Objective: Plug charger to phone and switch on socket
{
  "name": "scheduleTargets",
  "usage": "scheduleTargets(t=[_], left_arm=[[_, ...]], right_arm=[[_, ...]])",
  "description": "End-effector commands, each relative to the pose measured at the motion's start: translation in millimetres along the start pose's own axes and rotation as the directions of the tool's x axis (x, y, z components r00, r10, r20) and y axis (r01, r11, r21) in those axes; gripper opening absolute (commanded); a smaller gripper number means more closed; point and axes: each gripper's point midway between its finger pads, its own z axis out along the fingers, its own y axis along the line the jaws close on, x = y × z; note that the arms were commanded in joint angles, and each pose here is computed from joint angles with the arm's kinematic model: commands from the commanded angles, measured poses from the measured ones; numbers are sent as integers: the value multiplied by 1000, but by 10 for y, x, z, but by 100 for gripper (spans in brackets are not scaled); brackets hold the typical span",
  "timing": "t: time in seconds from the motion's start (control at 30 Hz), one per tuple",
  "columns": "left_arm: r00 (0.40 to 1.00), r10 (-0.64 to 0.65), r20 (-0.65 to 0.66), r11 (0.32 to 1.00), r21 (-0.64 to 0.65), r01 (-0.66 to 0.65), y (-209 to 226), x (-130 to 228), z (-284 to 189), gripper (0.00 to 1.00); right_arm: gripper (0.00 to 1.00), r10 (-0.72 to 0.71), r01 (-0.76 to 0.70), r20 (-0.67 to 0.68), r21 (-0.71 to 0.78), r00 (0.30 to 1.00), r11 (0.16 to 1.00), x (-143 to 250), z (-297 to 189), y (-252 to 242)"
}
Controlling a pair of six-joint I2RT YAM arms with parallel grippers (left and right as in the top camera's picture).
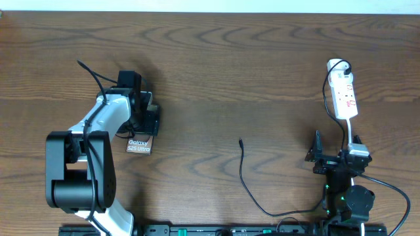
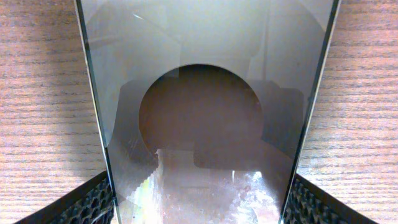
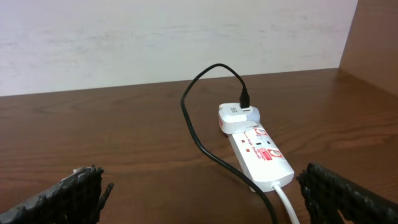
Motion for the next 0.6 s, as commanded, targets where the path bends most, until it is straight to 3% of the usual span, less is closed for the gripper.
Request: scheduleTargets(t=[0.0,0.13,0.23,0.57], left_arm=[[998,12,-57,1000,-4,-12,6,177,123,42],[998,12,-57,1000,-4,-12,6,177,123,25],[998,12,-57,1000,-4,-12,6,177,123,8],[999,12,-48,1000,-5,-12,8,155,121,8]], right_arm=[[99,-13,13,1,2,1000,1000,1,-3,3],[99,-13,13,1,2,1000,1000,1,-3,3],[99,-13,13,0,2,1000,1000,2,-3,3],[99,-13,13,1,2,1000,1000,1,-3,3]])
